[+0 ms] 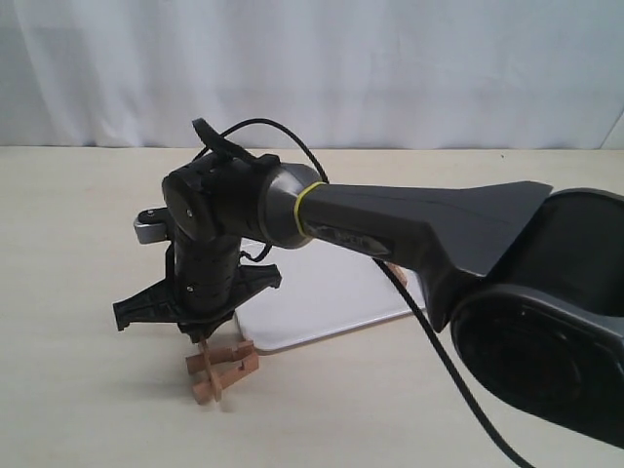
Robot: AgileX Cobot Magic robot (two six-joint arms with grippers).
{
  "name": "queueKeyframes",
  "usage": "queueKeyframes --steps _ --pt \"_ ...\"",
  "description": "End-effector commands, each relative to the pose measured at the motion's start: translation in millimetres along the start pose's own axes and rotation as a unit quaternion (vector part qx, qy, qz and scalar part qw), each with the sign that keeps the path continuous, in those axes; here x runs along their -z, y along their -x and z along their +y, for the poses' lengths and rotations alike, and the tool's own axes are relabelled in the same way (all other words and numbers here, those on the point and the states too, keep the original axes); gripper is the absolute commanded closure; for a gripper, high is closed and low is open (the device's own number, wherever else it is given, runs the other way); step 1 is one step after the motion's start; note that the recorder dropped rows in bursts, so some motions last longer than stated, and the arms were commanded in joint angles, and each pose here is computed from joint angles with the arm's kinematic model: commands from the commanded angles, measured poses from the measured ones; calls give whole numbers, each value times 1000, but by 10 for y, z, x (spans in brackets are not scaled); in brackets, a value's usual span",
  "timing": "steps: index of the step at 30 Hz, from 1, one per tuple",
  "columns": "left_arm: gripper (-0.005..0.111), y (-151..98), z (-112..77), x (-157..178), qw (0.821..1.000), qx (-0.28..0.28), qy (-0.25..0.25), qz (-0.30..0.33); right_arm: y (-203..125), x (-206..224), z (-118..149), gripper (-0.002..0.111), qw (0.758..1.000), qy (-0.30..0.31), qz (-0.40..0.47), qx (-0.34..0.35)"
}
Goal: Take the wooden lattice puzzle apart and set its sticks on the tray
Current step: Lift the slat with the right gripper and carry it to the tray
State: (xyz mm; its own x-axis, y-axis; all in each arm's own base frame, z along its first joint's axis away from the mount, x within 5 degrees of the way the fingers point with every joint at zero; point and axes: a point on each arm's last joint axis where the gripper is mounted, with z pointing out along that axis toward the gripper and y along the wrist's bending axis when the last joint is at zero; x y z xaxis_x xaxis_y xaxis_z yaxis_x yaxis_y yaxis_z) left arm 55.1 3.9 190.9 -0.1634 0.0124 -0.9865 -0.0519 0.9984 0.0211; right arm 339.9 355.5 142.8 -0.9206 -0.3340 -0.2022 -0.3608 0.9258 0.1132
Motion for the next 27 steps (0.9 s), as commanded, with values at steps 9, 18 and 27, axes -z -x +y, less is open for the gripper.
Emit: queueKeyframes --steps 9,18,27 --pt "107 4 -6 -1 1000 0 -5 -5 36 421 21 104 999 11 -29 19" --pt "107 4 -6 -1 1000 0 -5 -5 73 726 -60 104 998 10 -49 37" --pt "107 4 -6 -1 1000 0 -5 -5 113 838 -318 104 999 -7 -27 36"
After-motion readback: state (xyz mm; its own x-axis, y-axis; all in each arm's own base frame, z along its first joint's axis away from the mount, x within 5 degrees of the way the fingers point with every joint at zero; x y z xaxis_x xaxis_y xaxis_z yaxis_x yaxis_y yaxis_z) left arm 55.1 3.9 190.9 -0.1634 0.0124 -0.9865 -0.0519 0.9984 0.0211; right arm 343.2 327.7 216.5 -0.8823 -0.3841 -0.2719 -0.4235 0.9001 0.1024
